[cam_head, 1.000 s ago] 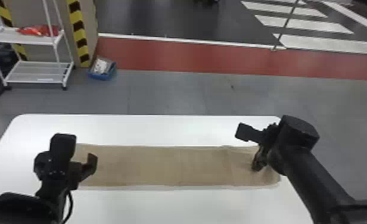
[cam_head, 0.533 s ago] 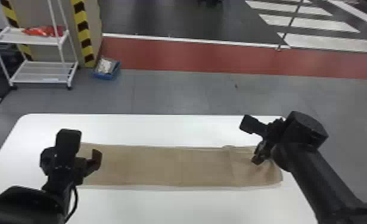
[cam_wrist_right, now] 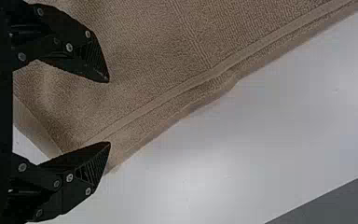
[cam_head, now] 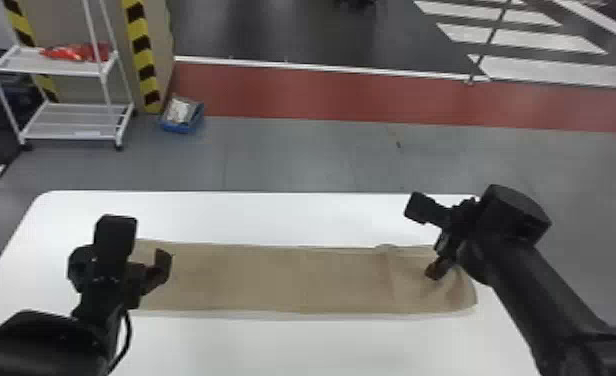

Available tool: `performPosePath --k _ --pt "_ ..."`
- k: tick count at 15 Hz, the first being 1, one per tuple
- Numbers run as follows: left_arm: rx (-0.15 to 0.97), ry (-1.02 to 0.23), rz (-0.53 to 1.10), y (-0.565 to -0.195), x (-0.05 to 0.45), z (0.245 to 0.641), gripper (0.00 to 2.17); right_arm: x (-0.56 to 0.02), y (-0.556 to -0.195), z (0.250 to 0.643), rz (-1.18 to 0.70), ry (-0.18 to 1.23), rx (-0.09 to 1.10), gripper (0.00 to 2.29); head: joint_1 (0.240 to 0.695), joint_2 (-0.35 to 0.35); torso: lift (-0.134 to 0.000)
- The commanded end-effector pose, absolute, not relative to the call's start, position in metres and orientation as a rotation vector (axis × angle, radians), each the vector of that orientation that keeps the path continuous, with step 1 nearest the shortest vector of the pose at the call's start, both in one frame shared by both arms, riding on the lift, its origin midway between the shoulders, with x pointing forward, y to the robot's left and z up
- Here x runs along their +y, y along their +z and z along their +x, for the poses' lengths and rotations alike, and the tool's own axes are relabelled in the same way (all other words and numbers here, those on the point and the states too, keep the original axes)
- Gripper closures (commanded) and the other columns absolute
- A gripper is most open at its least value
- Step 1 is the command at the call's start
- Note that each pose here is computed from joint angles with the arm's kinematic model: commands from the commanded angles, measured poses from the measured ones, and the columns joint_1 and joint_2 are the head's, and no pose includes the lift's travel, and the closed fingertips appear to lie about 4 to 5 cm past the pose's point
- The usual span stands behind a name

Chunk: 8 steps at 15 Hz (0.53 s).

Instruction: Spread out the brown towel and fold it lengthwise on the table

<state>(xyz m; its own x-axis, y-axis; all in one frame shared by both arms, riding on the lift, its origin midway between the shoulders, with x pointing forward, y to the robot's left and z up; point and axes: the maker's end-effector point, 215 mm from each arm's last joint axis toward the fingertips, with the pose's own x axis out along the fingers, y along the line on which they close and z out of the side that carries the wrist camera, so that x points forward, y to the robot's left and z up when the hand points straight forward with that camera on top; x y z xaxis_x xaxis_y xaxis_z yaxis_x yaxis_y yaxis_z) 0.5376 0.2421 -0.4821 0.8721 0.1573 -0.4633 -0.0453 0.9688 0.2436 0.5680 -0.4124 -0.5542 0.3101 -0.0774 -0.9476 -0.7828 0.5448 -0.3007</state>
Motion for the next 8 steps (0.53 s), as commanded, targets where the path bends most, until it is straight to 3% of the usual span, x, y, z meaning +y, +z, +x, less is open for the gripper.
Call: performPosePath --k 1,2,5,8 --pt "0.501 0.104 0.229 -0.483 0.240 0.537 0.04 -0.419 -0.562 0.559 -0.903 0.565 1.213 0.52 0.695 -0.165 0.000" --pt "0.503 0.104 0.230 -0.484 0.240 0.537 0.04 -0.423 -0.563 0.556 -0.906 0.562 1.221 0.66 0.695 -0.168 0.000" --pt "0.504 0.105 0.232 -0.485 0.240 0.534 0.04 -0.427 -0.567 0.551 -0.899 0.560 1.235 0.67 0.695 -0.181 0.000" --pt "0.508 0.105 0.233 -0.486 0.240 0.532 0.04 -0.424 -0.568 0.547 -0.888 0.569 1.252 0.92 0.695 -0.186 0.000"
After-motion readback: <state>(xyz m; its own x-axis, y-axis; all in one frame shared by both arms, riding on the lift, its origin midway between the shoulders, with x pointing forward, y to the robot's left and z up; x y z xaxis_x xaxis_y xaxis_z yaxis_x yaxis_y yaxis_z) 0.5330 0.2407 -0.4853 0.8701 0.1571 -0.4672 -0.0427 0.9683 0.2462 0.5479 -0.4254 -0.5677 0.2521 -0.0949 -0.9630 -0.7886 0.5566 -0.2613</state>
